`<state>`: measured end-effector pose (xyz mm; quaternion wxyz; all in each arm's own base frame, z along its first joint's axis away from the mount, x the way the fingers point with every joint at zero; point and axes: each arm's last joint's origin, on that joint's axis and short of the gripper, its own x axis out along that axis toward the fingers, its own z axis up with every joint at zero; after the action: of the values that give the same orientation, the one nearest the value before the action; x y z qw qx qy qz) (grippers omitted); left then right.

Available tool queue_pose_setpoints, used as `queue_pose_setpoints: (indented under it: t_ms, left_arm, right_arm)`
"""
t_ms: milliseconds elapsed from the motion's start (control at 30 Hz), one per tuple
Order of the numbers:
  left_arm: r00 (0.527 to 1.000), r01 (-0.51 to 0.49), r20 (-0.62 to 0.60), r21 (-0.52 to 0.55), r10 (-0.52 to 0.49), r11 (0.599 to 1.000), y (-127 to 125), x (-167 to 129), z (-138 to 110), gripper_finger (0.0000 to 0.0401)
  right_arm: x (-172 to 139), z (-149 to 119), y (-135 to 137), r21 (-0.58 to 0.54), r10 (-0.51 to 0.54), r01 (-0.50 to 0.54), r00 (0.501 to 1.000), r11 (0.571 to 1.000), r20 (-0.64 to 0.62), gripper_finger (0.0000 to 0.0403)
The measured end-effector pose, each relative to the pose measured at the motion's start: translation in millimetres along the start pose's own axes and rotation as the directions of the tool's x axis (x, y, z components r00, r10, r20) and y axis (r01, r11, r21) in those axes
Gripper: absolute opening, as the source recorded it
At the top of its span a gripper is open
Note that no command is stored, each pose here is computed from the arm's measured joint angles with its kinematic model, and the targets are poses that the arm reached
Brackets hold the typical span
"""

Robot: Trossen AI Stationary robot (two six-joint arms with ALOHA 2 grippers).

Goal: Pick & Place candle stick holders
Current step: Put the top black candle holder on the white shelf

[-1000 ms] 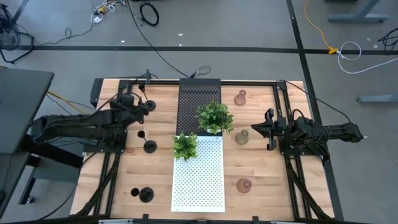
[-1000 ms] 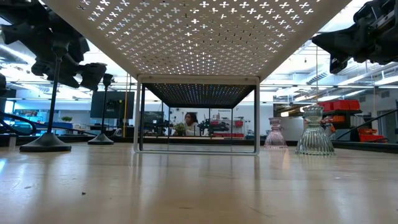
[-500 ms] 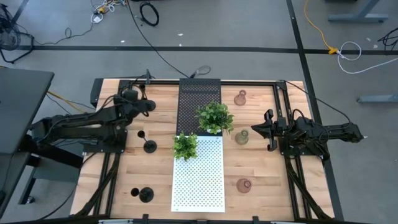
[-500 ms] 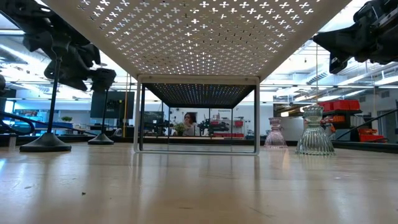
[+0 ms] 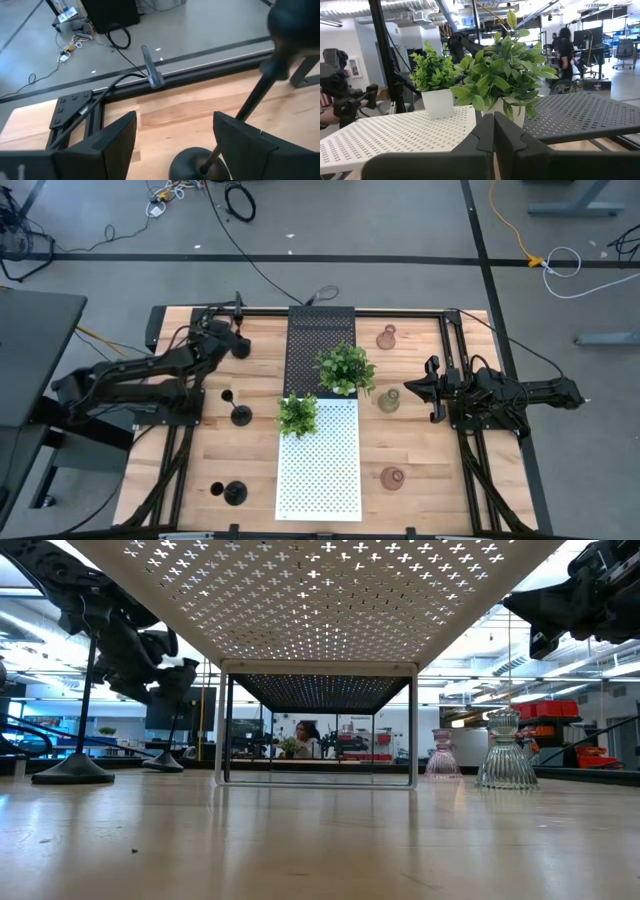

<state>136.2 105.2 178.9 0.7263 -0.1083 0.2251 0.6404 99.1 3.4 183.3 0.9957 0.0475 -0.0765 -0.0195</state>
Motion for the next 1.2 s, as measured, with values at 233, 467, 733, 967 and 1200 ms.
queue_pose_setpoints:
  t_ms: [233, 467, 733, 967, 1200]
  left_arm:
    - [0.999, -0.004, -0.044, 0.085, 0.008, 0.996, -2, 3, -6, 0.0243]
    - [0.986, 0.057, -0.167, 0.173, -0.028, 0.983, 1, 2, -17, 0.0243]
    - [0.977, 0.078, -0.21, 0.197, -0.035, 0.977, 3, 2, -20, 0.0243]
    - [0.996, 0.003, -0.091, 0.165, 0.013, 0.986, 1, 3, -11, 0.0243]
    - [0.991, 0.137, -0.003, 0.062, -0.137, 0.989, -9, 3, 3, 0.023]
  right_arm:
    - [0, 0, 0, 0.0, 0.0, 0.0, 1.0, 1.0, 0.0, 0.0009]
    - [0, -1, 0, 0.011, -0.001, 0.001, 1.0, 1.0, -0.009, 0.0009]
    - [0, -1, 0, 0.014, -0.002, 0.002, 1.0, 1.0, -0.01, 0.0009]
    - [0, -1, 0, 0.014, -0.003, 0.003, 1.0, 1.0, -0.011, 0.0009]
    - [0, -2, 0, 0.013, -0.003, 0.003, 1.0, 1.0, -0.017, 0.0009]
